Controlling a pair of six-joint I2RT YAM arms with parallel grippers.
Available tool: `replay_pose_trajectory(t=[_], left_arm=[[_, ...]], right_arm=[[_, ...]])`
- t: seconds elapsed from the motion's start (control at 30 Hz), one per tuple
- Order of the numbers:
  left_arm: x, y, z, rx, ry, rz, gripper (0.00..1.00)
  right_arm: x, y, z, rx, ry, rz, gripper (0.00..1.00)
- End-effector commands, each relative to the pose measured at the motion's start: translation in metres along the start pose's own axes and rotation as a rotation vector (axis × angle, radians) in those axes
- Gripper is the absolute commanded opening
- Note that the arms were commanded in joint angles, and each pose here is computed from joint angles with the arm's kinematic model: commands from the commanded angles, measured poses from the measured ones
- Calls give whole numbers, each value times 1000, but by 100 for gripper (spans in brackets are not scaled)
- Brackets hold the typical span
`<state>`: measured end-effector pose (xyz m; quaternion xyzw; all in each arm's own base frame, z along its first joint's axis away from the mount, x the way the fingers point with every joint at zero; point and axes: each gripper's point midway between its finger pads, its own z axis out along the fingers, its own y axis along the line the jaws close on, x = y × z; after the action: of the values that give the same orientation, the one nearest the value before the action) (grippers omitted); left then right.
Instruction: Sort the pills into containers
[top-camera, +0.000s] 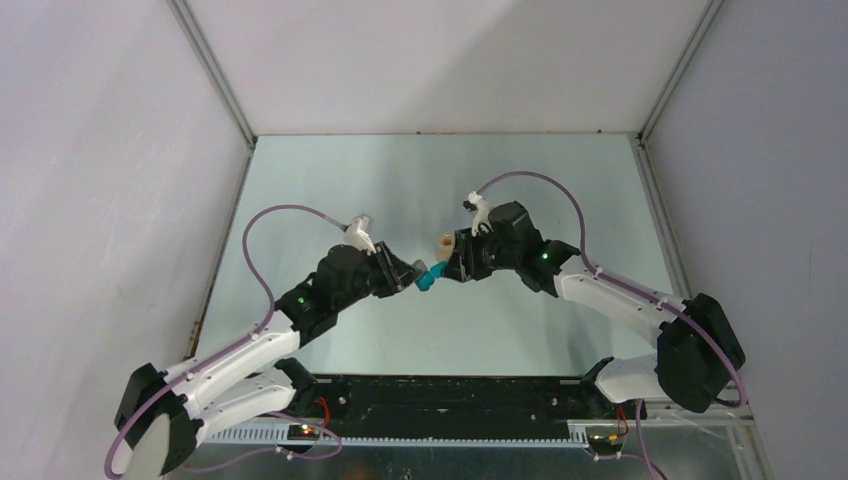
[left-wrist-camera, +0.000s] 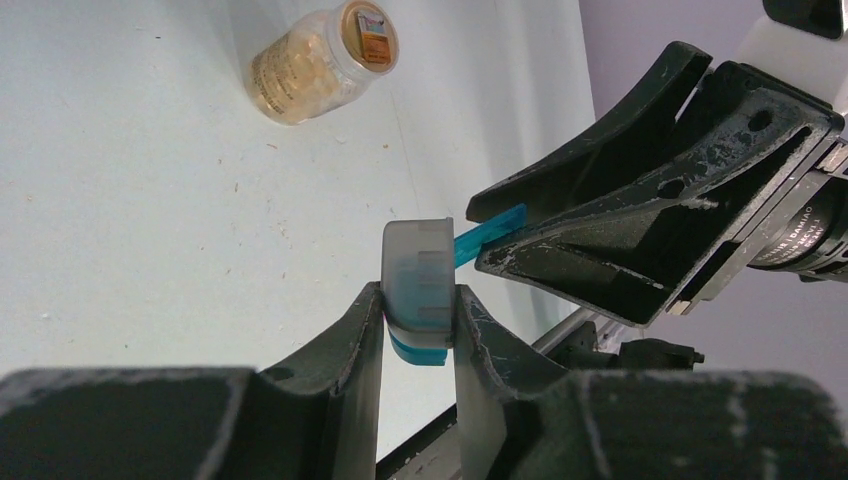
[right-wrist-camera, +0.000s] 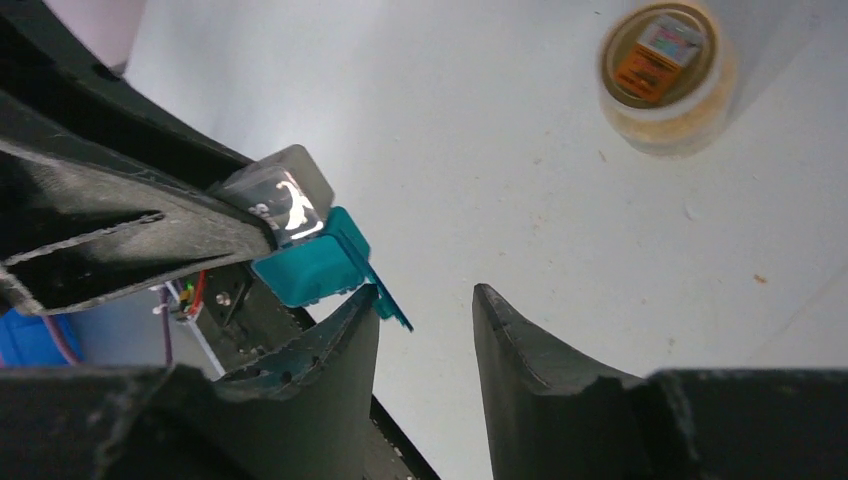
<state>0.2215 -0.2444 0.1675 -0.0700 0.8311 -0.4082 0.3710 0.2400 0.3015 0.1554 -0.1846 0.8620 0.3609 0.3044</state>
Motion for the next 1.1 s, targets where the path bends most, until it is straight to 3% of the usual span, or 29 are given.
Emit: replay_pose_trajectory(t=[0.0, 0.17, 0.37, 0.6, 0.67, 0.77, 0.83, 0.9, 0.93, 1.0, 1.07], left_arm=[[-18, -26, -9, 84, -44, 30, 0], [-23, -35, -14, 125, -71, 33, 0], [-25, -37, -18, 136, -77, 34, 0], [-27, -36, -22, 135, -93, 33, 0], [-27, -36, -23, 136, -97, 33, 0], [-28, -37, -24, 137, -101, 33, 1], [-29, -36, -24, 133, -104, 33, 12], [-25, -29, -23, 103, -90, 38, 37], [-25, -25, -22, 87, -92, 41, 60], [-25, -17, -21, 47, -94, 50, 78], [-27, -10, -20, 6, -103, 63, 87]], right_arm=[[-15, 30, -1, -169, -77, -35, 44], [-27, 46, -6, -284, -168, -44, 47], [-36, 55, -12, -333, -231, -26, 39], [-39, 62, -19, -378, -275, -19, 37], [-38, 63, -19, -382, -274, -15, 29], [-37, 63, -17, -388, -267, -8, 6], [-36, 61, -16, -382, -262, -6, 0], [-35, 58, -15, -364, -259, -7, 0], [-32, 54, -15, -339, -248, -7, 0], [-29, 45, -15, -279, -226, -11, 0], [-24, 32, -15, -199, -195, -7, 0]])
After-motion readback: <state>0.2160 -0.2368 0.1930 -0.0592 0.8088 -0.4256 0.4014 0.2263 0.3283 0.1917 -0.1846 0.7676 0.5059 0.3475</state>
